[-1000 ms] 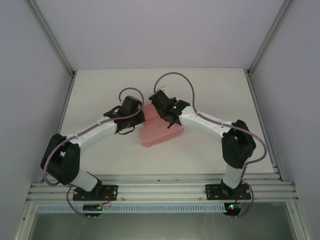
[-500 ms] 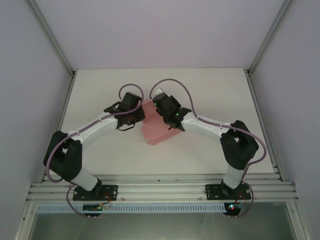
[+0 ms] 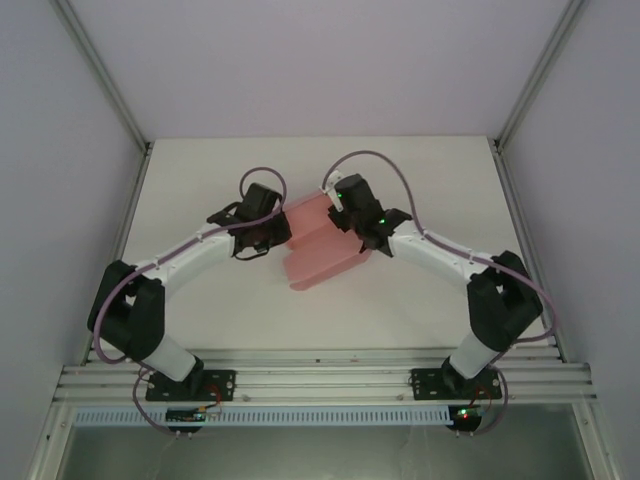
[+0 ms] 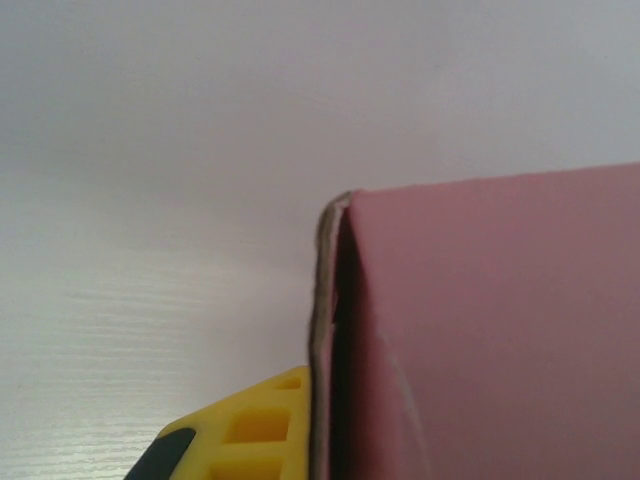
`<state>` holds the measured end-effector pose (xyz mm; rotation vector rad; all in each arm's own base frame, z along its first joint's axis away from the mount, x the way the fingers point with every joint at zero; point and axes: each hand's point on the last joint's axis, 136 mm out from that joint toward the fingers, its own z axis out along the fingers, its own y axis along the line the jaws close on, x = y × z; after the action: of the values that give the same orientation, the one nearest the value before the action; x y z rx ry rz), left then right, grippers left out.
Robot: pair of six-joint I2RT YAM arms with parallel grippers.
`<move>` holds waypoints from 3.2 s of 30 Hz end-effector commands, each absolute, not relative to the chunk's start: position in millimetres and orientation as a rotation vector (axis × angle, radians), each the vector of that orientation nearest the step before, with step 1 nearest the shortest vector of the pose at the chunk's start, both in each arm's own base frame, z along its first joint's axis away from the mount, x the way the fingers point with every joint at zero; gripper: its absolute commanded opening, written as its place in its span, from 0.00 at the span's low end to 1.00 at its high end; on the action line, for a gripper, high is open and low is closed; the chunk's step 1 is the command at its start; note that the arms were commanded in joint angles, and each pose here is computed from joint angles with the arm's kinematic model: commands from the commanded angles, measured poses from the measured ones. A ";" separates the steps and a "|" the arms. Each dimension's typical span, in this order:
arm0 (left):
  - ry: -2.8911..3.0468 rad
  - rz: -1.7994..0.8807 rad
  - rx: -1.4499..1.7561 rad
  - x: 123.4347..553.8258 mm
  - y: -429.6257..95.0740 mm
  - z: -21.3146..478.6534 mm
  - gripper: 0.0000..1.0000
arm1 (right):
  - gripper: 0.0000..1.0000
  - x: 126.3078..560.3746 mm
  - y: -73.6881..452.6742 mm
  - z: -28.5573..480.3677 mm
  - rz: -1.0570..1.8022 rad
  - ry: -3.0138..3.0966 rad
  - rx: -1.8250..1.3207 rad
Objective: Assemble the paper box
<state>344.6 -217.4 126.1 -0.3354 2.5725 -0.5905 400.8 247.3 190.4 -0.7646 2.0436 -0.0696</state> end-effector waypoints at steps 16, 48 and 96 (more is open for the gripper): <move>2.603 -0.549 -0.303 350.8 -225.3 129.8 0.00 | 0.87 367.7 245.2 179.4 0.289 2.186 -0.768; 2.677 0.198 1.602 337.8 -233.7 97.4 0.00 | 0.99 284.1 59.9 180.9 0.321 2.448 0.184; 2.629 -0.090 1.701 355.8 -295.4 38.6 0.31 | 0.99 271.8 70.1 145.7 0.470 2.547 0.173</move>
<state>357.4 -294.5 45.9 1.7009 2.5952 -0.0274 273.0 67.9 149.4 0.1755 2.5353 0.4408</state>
